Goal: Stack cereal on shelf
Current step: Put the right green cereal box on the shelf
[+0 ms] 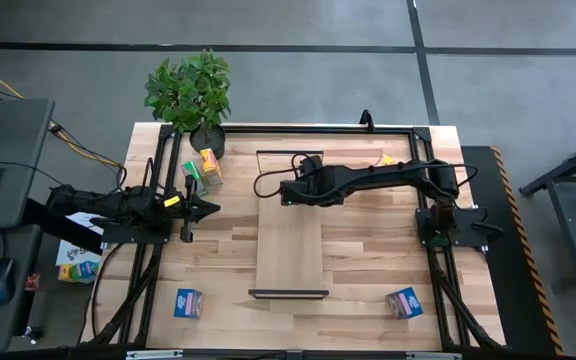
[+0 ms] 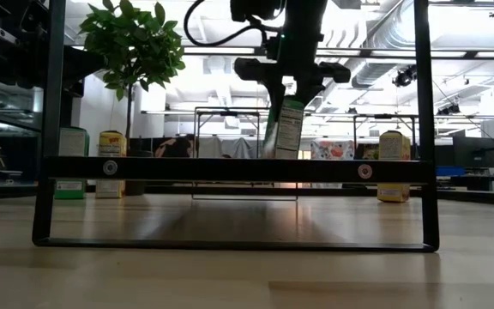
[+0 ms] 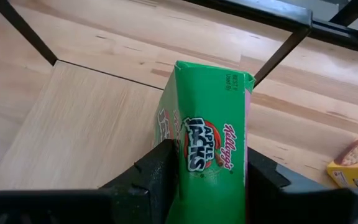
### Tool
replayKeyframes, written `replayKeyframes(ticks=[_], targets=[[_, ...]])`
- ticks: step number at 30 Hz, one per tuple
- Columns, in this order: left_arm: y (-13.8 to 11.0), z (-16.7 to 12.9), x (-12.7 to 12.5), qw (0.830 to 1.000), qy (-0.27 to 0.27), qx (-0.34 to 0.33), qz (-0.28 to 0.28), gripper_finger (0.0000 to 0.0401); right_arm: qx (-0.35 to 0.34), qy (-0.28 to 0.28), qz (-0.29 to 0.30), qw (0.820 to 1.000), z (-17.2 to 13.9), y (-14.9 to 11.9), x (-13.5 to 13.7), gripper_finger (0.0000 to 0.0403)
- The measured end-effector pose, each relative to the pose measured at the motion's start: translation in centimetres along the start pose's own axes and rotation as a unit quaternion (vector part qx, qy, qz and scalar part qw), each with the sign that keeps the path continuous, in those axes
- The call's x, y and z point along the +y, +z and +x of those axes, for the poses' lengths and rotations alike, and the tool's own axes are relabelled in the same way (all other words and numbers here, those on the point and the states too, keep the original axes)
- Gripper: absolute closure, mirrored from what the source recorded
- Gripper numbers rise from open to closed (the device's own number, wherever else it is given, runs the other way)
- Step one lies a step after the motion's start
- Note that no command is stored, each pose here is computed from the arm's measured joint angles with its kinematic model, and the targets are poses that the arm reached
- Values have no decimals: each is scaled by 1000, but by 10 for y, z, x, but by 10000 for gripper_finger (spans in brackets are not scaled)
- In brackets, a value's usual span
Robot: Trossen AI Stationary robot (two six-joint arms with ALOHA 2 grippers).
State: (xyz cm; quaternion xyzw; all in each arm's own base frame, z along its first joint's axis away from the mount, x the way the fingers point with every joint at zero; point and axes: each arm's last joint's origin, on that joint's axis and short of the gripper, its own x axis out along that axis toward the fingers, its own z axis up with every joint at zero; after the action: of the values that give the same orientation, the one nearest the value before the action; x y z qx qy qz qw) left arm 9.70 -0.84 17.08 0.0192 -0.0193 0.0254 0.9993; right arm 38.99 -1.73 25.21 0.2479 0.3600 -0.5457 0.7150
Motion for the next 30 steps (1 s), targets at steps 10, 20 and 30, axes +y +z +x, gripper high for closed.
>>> replayKeyframes(ticks=[10, 20, 30], targets=[[0, 0, 0, 1000, 0, 0, 0, 391, -15, -6, -22, 1000, 0, 1, 0, 248], [0, 0, 0, 1000, 0, 0, 0, 391, -20, -5, -31, 999, -2, -1, 1, 162], [0, 0, 0, 1000, 0, 0, 0, 391, -32, 9, -20, 999, -5, 2, 2, 148]])
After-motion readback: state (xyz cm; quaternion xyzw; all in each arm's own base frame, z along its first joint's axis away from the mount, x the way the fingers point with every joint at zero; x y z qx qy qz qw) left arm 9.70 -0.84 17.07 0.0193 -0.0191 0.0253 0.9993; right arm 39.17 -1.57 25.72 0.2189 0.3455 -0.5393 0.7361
